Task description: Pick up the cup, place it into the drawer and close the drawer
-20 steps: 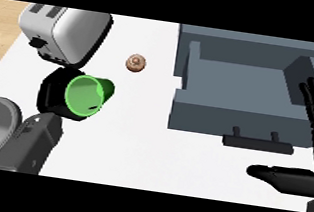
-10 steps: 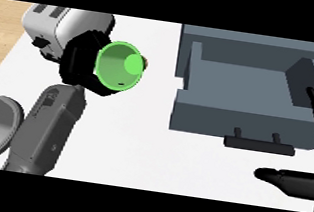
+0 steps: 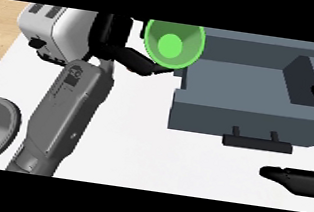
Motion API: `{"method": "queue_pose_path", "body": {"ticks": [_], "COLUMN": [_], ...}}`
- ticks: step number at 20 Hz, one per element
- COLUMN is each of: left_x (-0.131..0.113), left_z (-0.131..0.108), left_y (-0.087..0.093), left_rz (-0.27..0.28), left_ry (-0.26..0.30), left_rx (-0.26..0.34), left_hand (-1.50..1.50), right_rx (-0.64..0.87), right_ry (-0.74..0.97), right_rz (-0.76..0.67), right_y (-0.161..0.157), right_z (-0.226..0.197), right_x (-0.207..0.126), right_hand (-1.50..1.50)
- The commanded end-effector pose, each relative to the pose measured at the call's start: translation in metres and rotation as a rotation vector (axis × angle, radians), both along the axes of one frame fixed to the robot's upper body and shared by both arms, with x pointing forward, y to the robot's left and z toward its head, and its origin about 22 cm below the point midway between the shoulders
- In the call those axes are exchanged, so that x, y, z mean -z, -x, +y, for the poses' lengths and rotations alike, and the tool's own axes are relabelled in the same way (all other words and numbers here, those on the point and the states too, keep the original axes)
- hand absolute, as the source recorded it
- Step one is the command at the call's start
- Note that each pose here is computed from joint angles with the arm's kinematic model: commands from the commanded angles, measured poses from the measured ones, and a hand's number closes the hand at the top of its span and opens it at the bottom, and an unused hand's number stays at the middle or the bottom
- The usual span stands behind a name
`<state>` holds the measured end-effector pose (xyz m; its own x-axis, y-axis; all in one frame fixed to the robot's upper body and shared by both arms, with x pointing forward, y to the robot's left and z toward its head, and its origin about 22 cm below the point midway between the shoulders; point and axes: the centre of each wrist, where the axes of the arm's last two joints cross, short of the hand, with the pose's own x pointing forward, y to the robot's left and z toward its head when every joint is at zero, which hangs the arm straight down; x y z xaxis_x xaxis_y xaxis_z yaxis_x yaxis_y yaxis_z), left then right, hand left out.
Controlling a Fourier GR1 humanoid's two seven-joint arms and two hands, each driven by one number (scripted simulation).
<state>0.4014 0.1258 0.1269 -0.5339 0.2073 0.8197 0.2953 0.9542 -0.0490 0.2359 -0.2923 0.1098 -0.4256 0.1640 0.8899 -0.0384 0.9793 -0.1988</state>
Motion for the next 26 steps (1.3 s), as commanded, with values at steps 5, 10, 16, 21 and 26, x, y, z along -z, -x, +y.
{"method": "queue_pose_path", "body": {"ticks": [5,10,16,21,26], "left_x": [-0.038,-0.048,-0.030,-0.017,-0.012], "left_z": [-0.068,-0.072,-0.089,-0.104,-0.110], "left_y": [-0.018,-0.033,-0.035,-0.024,-0.025], "left_rz": [0.030,0.129,0.201,0.216,0.226], "left_ry": [-0.074,-0.075,-0.100,-0.161,-0.223], "left_rx": [-0.060,-0.013,-0.069,-0.045,-0.101], "left_hand": [1.50,1.50,1.50,1.50,1.50], "right_rx": [-0.008,-0.023,-0.048,-0.026,-0.066], "right_ry": [-0.013,-0.005,-0.002,-0.004,0.001], "right_rz": [-0.011,0.001,-0.015,-0.010,-0.020], "right_y": [0.002,-0.011,0.000,-0.009,-0.020], "right_z": [-0.001,0.010,-0.012,-0.001,0.017], "right_x": [0.000,-0.001,-0.007,-0.012,0.003], "right_hand": [-1.50,-1.50,-1.50,-1.50,-1.50]}}
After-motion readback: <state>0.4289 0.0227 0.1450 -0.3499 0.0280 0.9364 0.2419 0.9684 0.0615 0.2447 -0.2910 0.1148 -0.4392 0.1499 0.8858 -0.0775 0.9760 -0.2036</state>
